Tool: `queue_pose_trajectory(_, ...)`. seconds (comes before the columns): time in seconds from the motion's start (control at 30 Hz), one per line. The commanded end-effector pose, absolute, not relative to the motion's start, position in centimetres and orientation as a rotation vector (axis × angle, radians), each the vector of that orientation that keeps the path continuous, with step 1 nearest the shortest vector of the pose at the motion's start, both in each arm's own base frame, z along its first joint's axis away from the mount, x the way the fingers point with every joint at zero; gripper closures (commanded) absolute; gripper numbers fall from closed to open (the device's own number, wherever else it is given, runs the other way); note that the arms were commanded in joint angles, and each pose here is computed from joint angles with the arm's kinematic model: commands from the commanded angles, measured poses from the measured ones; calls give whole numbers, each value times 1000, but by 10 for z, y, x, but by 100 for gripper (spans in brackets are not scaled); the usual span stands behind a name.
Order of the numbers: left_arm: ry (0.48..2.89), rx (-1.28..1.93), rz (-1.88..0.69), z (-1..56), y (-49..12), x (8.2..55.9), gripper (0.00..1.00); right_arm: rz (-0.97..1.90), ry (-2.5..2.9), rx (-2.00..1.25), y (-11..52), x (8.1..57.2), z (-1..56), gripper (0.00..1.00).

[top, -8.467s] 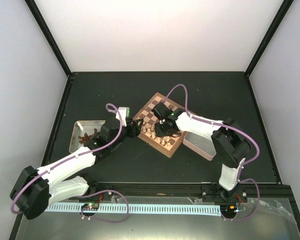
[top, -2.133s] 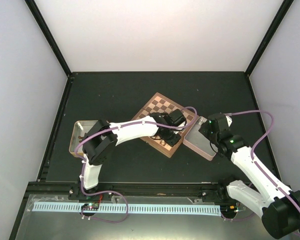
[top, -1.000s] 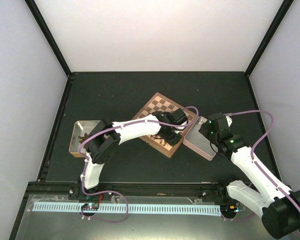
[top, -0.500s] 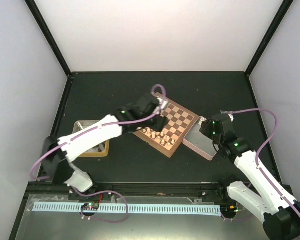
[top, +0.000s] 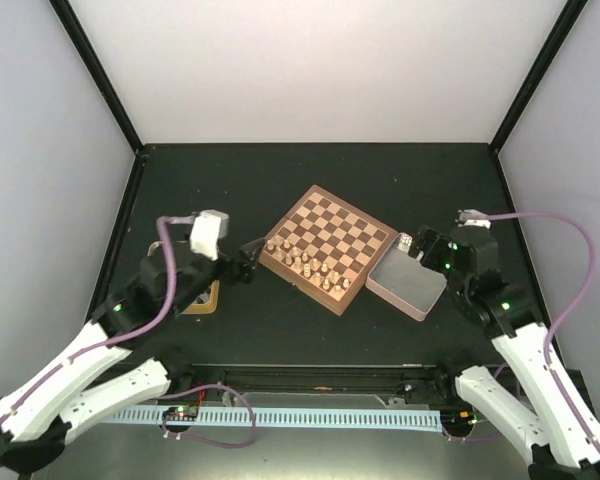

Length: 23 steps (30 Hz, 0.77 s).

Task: Set up the chess pieces on the board
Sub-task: Reset both arms

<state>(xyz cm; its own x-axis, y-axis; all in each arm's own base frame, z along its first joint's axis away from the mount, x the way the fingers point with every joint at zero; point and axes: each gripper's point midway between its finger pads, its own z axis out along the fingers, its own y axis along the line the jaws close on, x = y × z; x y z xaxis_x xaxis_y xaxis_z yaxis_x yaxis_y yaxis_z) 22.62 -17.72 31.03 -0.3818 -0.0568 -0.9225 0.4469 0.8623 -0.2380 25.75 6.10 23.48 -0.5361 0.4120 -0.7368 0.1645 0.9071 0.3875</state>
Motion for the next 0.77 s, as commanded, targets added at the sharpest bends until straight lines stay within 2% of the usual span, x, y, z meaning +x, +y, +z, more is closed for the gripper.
queue_pose_trajectory(0.0, 1843, 203, -497, 327, -134, 207, 1, 218, 2044, 388, 31, 233, 273, 2)
queue_pose_trajectory(0.27, 1662, 106, -477, 371, -68, 164, 1, 154, 1803, 398, -8, 190, 339, 0)
queue_pose_trajectory(0.5, 1596, 75, -446, 392, -39, 146, 1, 178, 1701, 429, -23, 162, 354, 0)
queue_pose_trajectory(0.73, 1607, 60, -445, 388, -39, 148, 1, 177, 1648, 503, -38, 148, 357, 0)
